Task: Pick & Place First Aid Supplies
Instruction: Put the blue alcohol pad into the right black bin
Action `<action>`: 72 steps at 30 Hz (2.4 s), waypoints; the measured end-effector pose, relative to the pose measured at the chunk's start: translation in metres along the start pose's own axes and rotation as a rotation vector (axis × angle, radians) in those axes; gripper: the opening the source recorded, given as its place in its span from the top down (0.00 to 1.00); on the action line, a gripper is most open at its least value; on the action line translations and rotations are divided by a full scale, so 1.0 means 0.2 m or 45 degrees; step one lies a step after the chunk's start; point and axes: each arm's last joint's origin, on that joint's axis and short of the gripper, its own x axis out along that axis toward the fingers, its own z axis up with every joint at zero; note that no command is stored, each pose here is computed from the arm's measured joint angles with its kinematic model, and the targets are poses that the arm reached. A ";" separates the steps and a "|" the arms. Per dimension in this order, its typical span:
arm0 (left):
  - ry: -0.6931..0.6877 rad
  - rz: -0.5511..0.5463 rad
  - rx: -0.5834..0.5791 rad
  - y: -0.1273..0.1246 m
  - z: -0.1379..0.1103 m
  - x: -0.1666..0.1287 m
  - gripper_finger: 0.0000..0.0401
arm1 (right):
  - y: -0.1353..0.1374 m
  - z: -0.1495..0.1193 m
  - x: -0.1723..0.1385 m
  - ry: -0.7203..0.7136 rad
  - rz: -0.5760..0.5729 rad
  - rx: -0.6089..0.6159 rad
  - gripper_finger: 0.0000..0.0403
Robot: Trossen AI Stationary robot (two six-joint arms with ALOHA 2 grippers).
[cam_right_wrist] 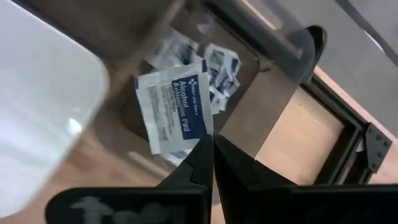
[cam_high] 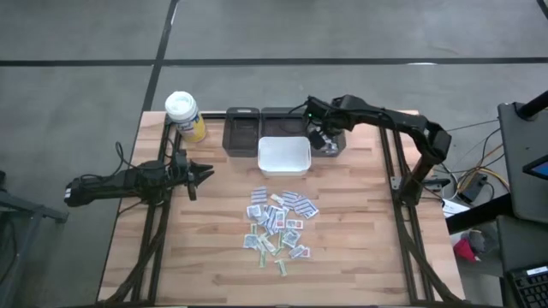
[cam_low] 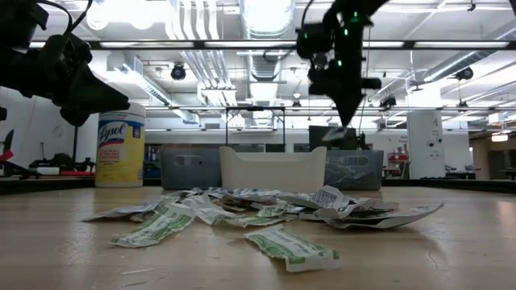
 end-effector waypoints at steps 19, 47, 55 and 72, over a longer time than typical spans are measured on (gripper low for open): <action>-0.029 -0.009 -0.067 0.00 0.01 0.00 0.76 | -0.09 0.00 0.23 0.047 0.131 -0.136 0.97; -0.316 -0.158 -0.535 -0.03 0.13 -0.02 0.76 | 0.20 -0.40 -0.28 -0.036 0.669 -0.565 0.84; -0.405 -0.094 -0.566 -0.03 0.15 -0.03 0.76 | 0.34 -0.70 -0.33 -0.102 0.832 -0.661 0.86; -0.595 -0.597 -0.552 -0.10 0.29 -0.06 0.76 | 0.32 -0.95 -0.15 -0.185 0.997 -0.571 0.89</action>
